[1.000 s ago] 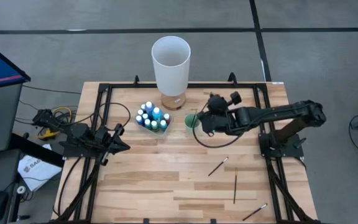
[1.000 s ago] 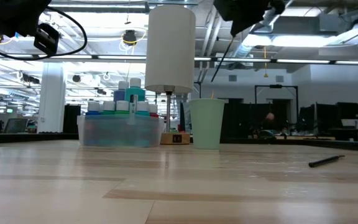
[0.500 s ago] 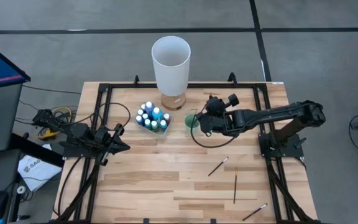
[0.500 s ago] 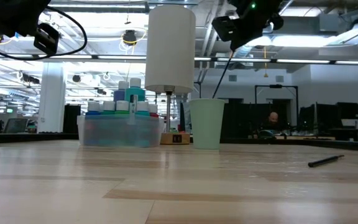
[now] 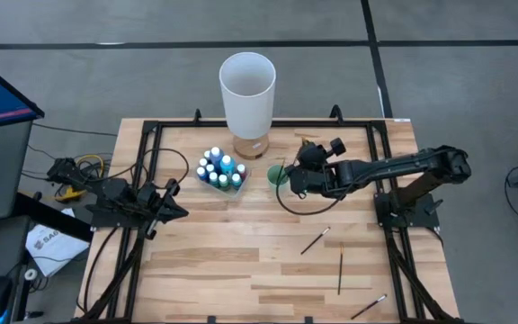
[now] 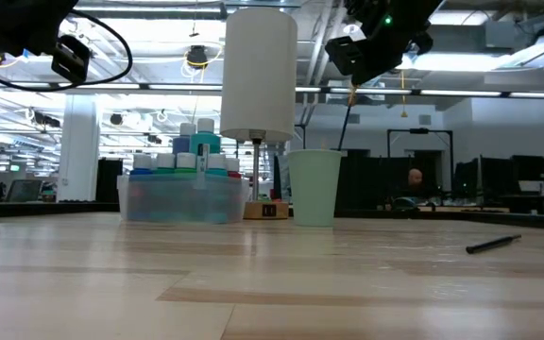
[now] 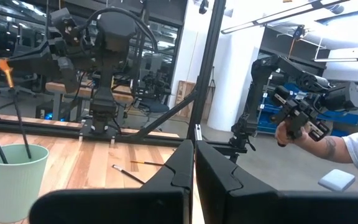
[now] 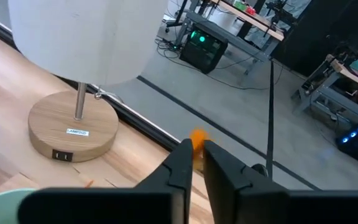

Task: Pick & Place Paint Supplies
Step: Put the left gold paint brush into the green cup, then put the top silver paint brush into the green cup

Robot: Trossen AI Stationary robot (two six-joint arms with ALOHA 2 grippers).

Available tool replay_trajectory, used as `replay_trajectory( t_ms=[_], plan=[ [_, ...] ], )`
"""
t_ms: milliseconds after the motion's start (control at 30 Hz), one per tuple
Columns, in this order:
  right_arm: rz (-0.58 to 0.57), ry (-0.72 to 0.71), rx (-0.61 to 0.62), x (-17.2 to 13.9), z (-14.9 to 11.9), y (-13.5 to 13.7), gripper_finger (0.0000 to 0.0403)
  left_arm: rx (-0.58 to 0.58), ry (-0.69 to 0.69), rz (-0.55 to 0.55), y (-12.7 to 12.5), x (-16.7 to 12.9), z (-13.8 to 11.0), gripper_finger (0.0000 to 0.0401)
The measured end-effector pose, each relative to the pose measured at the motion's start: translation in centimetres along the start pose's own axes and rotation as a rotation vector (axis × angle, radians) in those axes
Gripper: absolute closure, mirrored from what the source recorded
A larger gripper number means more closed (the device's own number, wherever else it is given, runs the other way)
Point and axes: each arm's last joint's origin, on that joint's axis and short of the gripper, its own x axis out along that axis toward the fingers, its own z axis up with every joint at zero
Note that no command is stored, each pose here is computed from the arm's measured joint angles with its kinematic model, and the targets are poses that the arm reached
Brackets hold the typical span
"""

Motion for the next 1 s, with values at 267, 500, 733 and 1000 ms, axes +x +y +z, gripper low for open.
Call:
replay_trajectory(
  t_ms=[267,500,733,1000],
  plan=[
    [0.003,0.002,0.000,0.0,0.0,0.0,0.0307,-0.001,-0.004,-0.001,0.0,0.0,0.0,0.0399],
    [0.272,0.233,0.123,-1.7,0.8,-0.2,0.0243,-0.001,-0.006,-0.001,0.0,0.0,0.1,0.0399],
    [0.252,0.775,0.256,-3.9,-3.4,-1.1,0.0204,-0.002,-0.012,-0.003,0.0,0.0,0.1,0.0399],
    [0.083,1.138,0.515,-7.3,-10.3,-0.2,0.0195,-0.002,-0.013,-0.005,0.0,0.0,0.1,0.0399]
  ],
)
